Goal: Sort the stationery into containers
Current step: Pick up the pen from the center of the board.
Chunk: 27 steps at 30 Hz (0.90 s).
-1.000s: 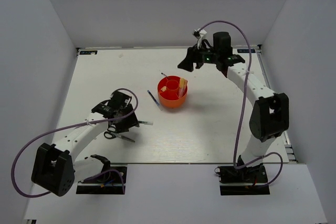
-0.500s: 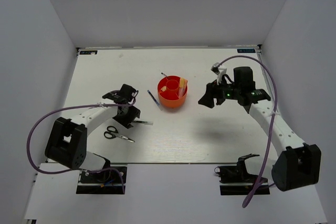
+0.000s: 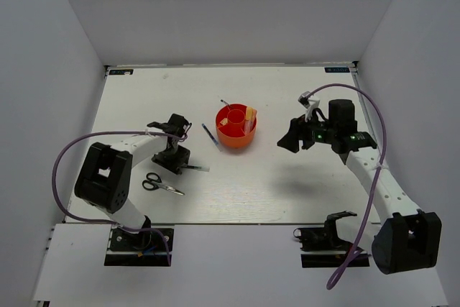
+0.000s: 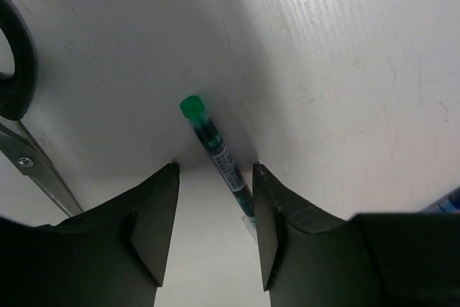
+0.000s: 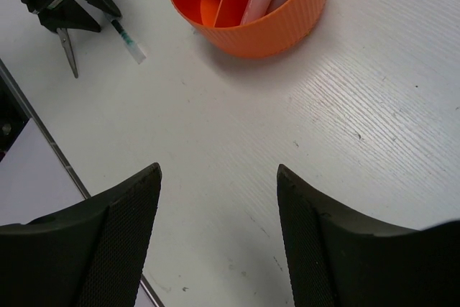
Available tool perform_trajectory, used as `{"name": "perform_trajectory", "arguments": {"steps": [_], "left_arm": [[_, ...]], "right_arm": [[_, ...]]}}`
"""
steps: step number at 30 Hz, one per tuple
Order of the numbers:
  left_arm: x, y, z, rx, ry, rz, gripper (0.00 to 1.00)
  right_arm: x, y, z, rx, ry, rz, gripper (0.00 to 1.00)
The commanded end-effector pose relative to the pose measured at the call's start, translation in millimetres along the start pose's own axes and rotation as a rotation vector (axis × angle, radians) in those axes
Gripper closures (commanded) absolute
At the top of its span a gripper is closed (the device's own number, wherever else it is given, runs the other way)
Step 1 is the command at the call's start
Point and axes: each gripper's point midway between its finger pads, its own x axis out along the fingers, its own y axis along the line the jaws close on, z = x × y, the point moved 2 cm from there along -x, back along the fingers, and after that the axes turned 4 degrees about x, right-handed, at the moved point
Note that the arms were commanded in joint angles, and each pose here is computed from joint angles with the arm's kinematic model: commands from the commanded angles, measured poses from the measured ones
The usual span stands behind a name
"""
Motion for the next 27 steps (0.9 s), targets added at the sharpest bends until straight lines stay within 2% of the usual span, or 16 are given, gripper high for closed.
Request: {"name": "perform_trajectory", "arguments": {"steps": [1, 9, 10, 15, 17, 19, 20, 21, 23, 24, 25, 26, 27], "left_arm": [[3.8, -1.8, 8.1, -0.043, -0.032, 0.033, 0.45], [18.5, 3.8, 8.4, -0.057, -0.029, 0.091, 0.68], [20.2, 4.6, 7.9, -0.061, -0.029, 0.095, 0.76], [13.6, -0.4, 8.1, -0.034, -0.025, 0.063, 1.00], [2.7, -9.1, 12.1, -0.003, -0.037, 0.012, 1.00], [-8.8, -17.7, 13.3, 0.088, -0.062, -0.029, 1.00], [-28.3, -34.4, 19.0, 0.105, -0.085, -0.106, 1.00], [-34.8, -37.8, 22.9, 0.192, -0.121, -0.129, 1.00], [-67.1, -63.3, 24.6, 0.267, -0.181, -0.236, 1.00], [-82.4, -67.7, 35.6, 0.324, -0.264, -0.267, 1.00], [-95.7, -78.0, 28.3, 0.402, -0.312, -0.314, 1.00], [-114.7, -91.9, 28.7, 0.427, -0.366, -0.372, 1.00], [-129.4, -96.0, 29.8, 0.478, -0.407, -0.411, 1.00]], "right_arm": [[-3.9, 3.3, 4.6, 0.000, -0.038, 0.025, 0.32], [-14.1, 1.3, 8.1, 0.022, -0.080, 0.025, 0.32], [-14.7, 2.0, 8.3, 0.024, -0.082, 0.034, 0.32], [-17.8, 2.1, 8.6, 0.040, -0.091, 0.048, 0.32], [-19.1, -0.8, 8.1, 0.046, -0.094, 0.041, 0.29], [-19.9, -3.1, 6.7, 0.043, -0.092, 0.038, 0.20], [-20.8, -2.8, 8.1, 0.036, -0.096, 0.043, 0.15], [-20.3, -4.2, 6.7, 0.024, -0.089, 0.045, 0.10], [-20.7, -3.9, 5.1, 0.028, -0.080, 0.057, 0.12], [-21.0, -4.5, 3.8, 0.018, -0.074, 0.062, 0.26], [-22.0, -4.7, 3.9, 0.020, -0.073, 0.067, 0.42], [-21.7, -3.4, 2.9, 0.025, -0.070, 0.080, 0.64], [-23.0, -5.5, 4.4, 0.033, -0.077, 0.075, 1.00]]}}
